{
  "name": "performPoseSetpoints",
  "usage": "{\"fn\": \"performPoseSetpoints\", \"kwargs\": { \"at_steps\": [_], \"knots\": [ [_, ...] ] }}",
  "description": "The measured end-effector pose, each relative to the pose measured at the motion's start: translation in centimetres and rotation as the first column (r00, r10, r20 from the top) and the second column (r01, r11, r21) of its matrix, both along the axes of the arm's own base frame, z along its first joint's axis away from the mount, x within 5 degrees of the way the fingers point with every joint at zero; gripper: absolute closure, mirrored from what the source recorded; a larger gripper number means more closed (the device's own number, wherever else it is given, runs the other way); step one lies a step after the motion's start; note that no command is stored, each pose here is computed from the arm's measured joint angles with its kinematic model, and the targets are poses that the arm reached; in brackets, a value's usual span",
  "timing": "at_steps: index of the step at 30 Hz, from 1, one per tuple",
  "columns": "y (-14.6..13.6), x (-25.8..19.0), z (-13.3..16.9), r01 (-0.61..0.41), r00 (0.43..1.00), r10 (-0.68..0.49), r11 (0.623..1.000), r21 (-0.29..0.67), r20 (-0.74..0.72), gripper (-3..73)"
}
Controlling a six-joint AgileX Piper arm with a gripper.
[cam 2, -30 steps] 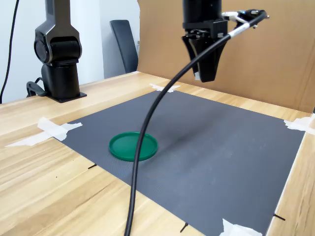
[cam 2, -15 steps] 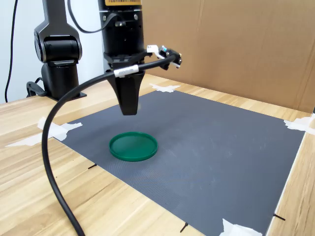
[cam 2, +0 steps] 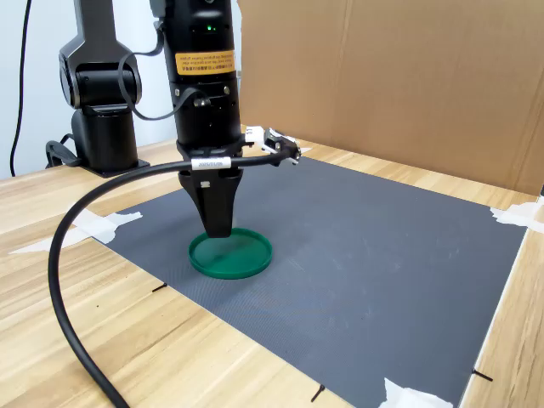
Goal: Grasp a white terminal and put it in the green lid.
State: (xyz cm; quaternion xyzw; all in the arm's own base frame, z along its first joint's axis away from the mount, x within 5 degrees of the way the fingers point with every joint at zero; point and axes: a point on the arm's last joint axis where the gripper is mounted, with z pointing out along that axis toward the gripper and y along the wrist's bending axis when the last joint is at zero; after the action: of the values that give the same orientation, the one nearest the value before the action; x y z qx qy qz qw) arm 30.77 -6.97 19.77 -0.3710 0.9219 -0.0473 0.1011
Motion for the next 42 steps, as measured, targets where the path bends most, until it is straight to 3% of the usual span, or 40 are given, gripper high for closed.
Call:
{"fn": "performPoseSetpoints", "kwargs": {
  "at_steps": [9, 12, 14, 18, 25, 27, 28, 30, 32, 33, 34, 35, 36, 38, 42],
  "knots": [
    [-0.1, 0.1, -0.7, -0.002, 1.0, 0.002, 1.0, 0.002, -0.022, 32.8],
    [-0.1, 0.5, -0.6, 0.002, 1.0, -0.002, 1.0, 0.0, 0.012, 24.3],
    [-0.1, 0.6, -0.6, 0.002, 1.0, -0.002, 1.0, -0.005, 0.031, 14.5],
    [-0.1, 0.6, -0.6, -0.001, 1.0, 0.001, 1.0, -0.005, 0.025, 11.2],
    [0.0, 0.4, -0.2, 0.037, 0.999, -0.037, 0.999, 0.013, 0.027, 12.5],
    [0.2, 0.3, 0.6, 0.096, 0.993, -0.099, 0.994, 0.045, 0.059, 16.7],
    [0.4, 0.2, 1.9, 0.138, 0.982, -0.146, 0.988, 0.07, 0.122, 23.7],
    [0.5, 0.1, 2.5, 0.151, 0.976, -0.162, 0.985, 0.083, 0.146, 28.6],
    [0.7, -0.1, 3.4, 0.18, 0.963, -0.199, 0.977, 0.116, 0.18, 43.7],
    [0.8, -0.2, 3.7, 0.184, 0.961, -0.204, 0.976, 0.121, 0.188, 45.6],
    [1.1, -0.4, 4.8, 0.197, 0.947, -0.229, 0.968, 0.155, 0.227, 55.5],
    [1.2, -0.5, 5.2, 0.2, 0.94, -0.237, 0.966, 0.166, 0.244, 57.5],
    [1.4, -0.9, 6.7, 0.206, 0.917, -0.26, 0.958, 0.199, 0.303, 66.1],
    [1.8, -1.5, 8.9, 0.207, 0.873, -0.289, 0.949, 0.236, 0.393, 70.4],
    [2.2, -2.6, 11.5, 0.205, 0.808, -0.325, 0.937, 0.281, 0.492, 72.0]
  ]
}}
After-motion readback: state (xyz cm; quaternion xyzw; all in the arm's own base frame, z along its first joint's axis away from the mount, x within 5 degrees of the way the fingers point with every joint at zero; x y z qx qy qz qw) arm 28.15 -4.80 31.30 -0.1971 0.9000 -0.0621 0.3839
